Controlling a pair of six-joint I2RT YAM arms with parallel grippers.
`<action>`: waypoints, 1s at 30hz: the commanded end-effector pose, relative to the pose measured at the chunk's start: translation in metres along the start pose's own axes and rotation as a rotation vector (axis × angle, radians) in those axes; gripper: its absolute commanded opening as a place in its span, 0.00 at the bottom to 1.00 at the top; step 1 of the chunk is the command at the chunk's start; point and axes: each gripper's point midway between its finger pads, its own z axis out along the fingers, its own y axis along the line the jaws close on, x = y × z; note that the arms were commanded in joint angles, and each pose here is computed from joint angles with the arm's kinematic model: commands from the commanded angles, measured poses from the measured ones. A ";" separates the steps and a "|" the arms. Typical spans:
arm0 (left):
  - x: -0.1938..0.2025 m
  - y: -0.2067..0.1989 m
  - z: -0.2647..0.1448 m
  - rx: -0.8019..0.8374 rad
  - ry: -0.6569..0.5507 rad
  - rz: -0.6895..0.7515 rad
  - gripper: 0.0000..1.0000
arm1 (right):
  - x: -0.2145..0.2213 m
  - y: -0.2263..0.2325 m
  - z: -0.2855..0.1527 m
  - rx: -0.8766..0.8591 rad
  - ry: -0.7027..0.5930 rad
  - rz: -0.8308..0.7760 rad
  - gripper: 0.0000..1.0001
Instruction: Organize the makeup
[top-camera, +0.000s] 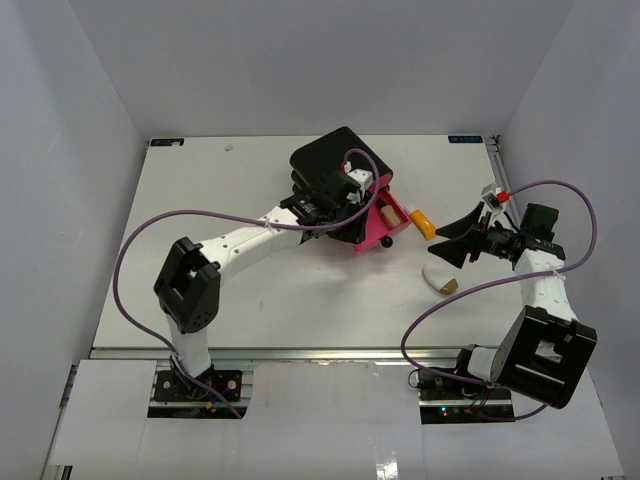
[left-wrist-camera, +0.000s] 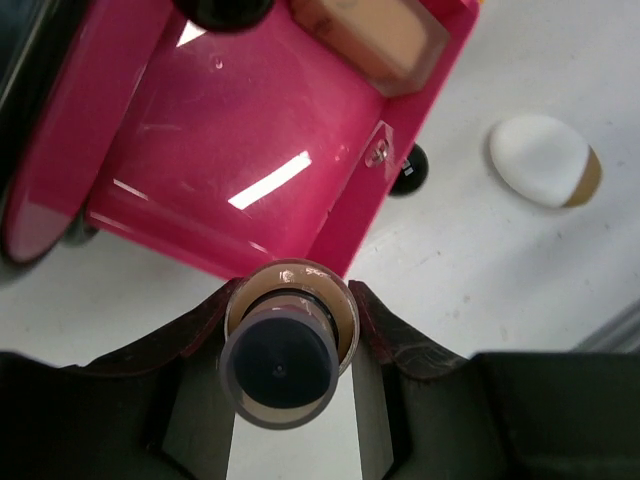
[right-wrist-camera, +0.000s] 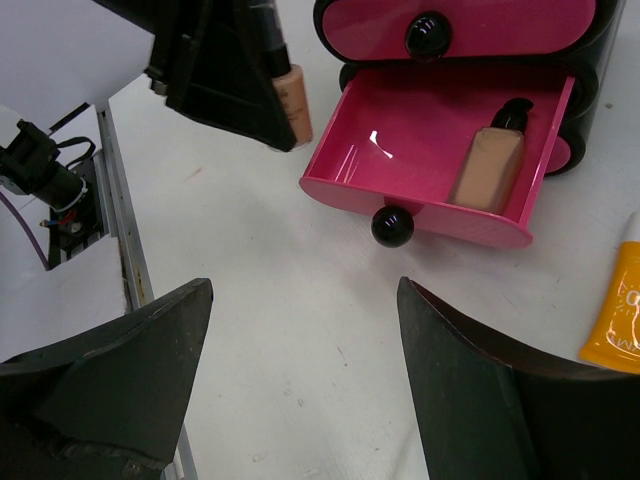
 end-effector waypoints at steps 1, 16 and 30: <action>-0.025 0.002 0.009 -0.092 -0.016 0.073 0.00 | -0.004 0.004 -0.002 -0.006 -0.017 -0.023 0.81; -0.035 -0.002 0.036 -0.182 0.035 0.189 0.34 | -0.005 0.004 -0.005 -0.004 -0.027 -0.019 0.81; -0.047 -0.014 0.031 -0.203 0.013 0.232 0.72 | -0.007 0.004 -0.008 0.002 -0.039 -0.018 0.81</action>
